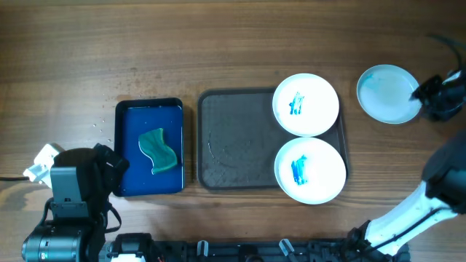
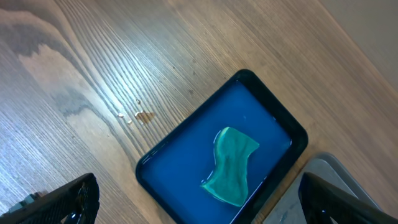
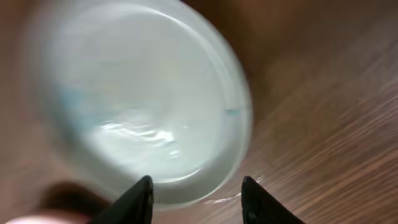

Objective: Clean dirty plates on tray and stack at the side
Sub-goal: 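Carry the plate with the right gripper to the table's far right, then move the right gripper to the upper dirty plate and grip its rim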

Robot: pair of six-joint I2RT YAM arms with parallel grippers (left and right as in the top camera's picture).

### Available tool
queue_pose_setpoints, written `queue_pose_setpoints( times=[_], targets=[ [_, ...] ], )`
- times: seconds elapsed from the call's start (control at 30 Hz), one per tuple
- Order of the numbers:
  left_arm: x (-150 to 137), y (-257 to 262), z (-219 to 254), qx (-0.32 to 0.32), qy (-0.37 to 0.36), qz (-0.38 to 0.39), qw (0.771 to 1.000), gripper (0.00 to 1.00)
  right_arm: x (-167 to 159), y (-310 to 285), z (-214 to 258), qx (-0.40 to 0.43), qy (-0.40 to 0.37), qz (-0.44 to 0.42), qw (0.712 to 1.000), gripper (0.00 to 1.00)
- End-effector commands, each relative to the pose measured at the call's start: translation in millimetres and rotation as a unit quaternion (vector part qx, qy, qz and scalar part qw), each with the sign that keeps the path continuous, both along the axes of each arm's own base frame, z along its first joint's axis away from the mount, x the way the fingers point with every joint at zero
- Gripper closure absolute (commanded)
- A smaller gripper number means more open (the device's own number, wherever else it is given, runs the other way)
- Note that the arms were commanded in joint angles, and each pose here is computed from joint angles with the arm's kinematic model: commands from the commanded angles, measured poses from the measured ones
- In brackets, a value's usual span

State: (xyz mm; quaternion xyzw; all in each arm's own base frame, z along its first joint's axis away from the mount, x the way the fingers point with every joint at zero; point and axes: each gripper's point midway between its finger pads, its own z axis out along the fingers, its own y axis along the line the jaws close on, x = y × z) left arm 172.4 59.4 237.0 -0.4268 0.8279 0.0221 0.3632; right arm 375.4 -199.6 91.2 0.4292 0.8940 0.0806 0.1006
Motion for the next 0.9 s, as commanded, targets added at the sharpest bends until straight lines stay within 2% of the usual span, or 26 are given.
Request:
queue_pose_setpoints(
  times=[0.0,0.07,0.1,0.13,0.23,0.33,0.57,0.87],
  targets=[
    [2,-3,-3,-0.013,0.001,-0.001,1.0,0.0,19,37,104,-0.046,-0.123,0.082,0.988,0.52],
    [2,-4,-3,-0.015,0.001,-0.002,1.0,0.0,18,63,122,-0.059,-0.137,0.128,0.98,0.48],
    [2,-5,-3,-0.018,0.001,-0.005,1.0,0.0,17,87,126,-0.053,-0.134,0.155,0.977,0.37],
    [2,-5,-3,-0.018,0.001,-0.005,1.0,0.0,15,101,123,-0.044,-0.123,0.17,0.977,0.36],
    [2,-5,-3,-0.018,0.001,-0.005,1.0,0.0,3,142,98,-0.017,-0.078,0.225,0.971,0.36],
    [1,-6,-4,-0.02,0.004,-0.006,1.0,0.0,-8,176,53,0.007,-0.037,0.265,0.964,0.36],
    [-2,-9,-8,-0.027,0.013,-0.011,0.999,0.0,-30,202,-34,0.042,0.0,0.273,0.961,0.36],
    [-5,-9,-11,-0.027,0.023,-0.011,0.999,0.0,-13,215,-67,0.086,-0.011,0.269,0.959,0.36]
  ],
)
